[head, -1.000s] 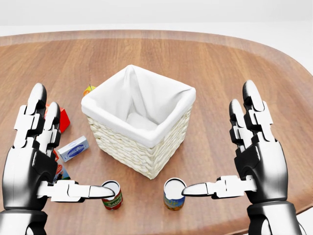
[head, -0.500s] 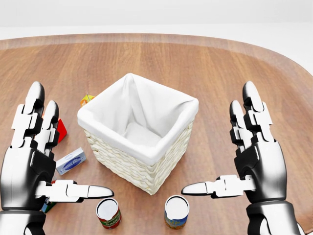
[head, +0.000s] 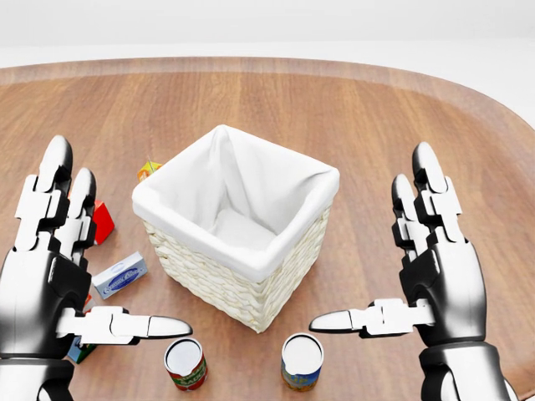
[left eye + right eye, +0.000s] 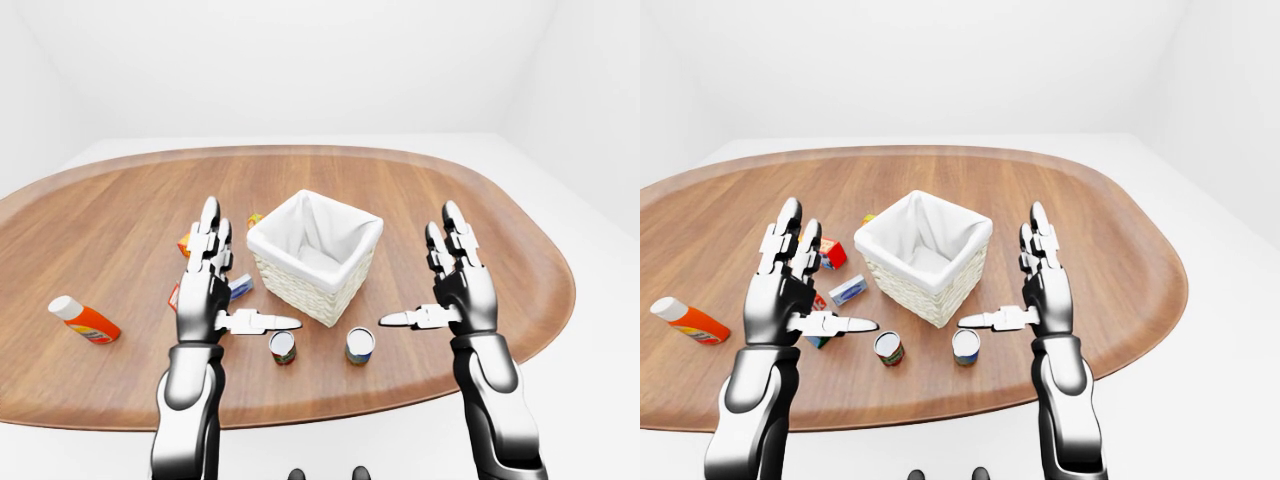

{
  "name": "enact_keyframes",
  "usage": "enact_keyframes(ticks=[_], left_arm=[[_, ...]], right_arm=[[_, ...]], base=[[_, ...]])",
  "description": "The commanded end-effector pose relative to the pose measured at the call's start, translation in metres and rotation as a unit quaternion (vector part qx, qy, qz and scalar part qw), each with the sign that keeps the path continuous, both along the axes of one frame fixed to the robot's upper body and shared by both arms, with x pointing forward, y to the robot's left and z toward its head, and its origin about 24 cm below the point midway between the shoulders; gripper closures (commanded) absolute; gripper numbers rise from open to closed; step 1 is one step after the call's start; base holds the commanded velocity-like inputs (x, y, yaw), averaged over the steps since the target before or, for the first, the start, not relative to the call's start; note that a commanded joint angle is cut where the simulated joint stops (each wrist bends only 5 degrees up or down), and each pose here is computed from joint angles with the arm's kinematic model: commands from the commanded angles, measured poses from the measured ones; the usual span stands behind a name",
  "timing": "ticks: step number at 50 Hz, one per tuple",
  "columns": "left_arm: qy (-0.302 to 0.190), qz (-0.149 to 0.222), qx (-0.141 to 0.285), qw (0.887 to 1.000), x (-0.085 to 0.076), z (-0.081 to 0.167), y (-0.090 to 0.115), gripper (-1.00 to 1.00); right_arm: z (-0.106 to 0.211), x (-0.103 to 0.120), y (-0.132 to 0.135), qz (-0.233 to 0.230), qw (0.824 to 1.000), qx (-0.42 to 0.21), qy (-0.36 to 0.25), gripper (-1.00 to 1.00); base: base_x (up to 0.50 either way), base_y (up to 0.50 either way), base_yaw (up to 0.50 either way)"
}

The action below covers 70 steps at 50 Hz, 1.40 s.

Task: Pick up the tomato sauce, and put it in the basket.

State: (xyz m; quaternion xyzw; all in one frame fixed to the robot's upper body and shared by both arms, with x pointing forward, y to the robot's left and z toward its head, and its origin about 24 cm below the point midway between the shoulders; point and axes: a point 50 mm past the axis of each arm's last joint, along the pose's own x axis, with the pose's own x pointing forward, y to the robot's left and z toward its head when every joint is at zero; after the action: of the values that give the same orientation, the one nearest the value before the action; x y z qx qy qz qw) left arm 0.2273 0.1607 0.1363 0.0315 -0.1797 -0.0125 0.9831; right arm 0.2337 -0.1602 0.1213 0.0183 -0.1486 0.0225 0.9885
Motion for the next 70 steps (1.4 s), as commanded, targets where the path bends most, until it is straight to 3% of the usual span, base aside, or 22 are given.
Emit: enact_keyframes(ticks=[1, 8, 10, 15, 16, 18, 49, 70], left_arm=[[-0.001, 0.002, 0.009, 1.000, 0.000, 0.000, 0.000, -1.00], [-0.003, 0.002, 0.009, 1.000, -0.001, 0.001, 0.000, -1.00], [-0.004, 0.001, 0.009, 1.000, -0.001, 0.002, 0.000, -1.00], [0.003, 0.001, 0.008, 1.000, 0.000, -0.001, 0.000, -1.00], [0.001, 0.001, 0.008, 1.000, 0.000, -0.001, -0.001, -1.00], [-0.002, 0.001, 0.009, 1.000, -0.001, 0.001, 0.000, -1.00], [-0.014, 0.016, 0.068, 0.997, -0.003, 0.008, 0.002, -1.00], [-0.016, 0.021, 0.104, 0.994, -0.016, 0.010, 0.002, -1.00]], right_arm=[[0.006, -0.003, 0.000, 0.000, 1.000, 0.002, -0.013, -1.00], [0.004, -0.003, 0.000, 0.002, 1.000, 0.001, -0.009, -1.00], [0.013, -0.009, 0.000, 0.033, 0.998, 0.031, -0.032, -1.00], [0.008, -0.007, 0.000, 0.021, 0.999, 0.014, -0.020, -1.00], [0.004, -0.002, 0.000, -0.003, 1.000, -0.007, -0.009, -1.00], [0.006, -0.004, 0.000, 0.016, 1.000, 0.014, -0.016, -1.00], [0.003, -0.003, 0.001, 0.008, 1.000, 0.005, -0.008, -1.00], [0.003, -0.002, 0.000, 0.007, 1.000, 0.005, -0.007, -1.00]], base=[[0.00, 0.00, 0.00], [0.00, 0.00, 0.00], [0.10, 0.00, 0.00], [0.50, 0.00, 0.00], [0.39, 0.00, 0.00], [0.00, 0.00, 0.00], [0.00, 0.00, 0.00], [0.00, 0.00, 0.00]])
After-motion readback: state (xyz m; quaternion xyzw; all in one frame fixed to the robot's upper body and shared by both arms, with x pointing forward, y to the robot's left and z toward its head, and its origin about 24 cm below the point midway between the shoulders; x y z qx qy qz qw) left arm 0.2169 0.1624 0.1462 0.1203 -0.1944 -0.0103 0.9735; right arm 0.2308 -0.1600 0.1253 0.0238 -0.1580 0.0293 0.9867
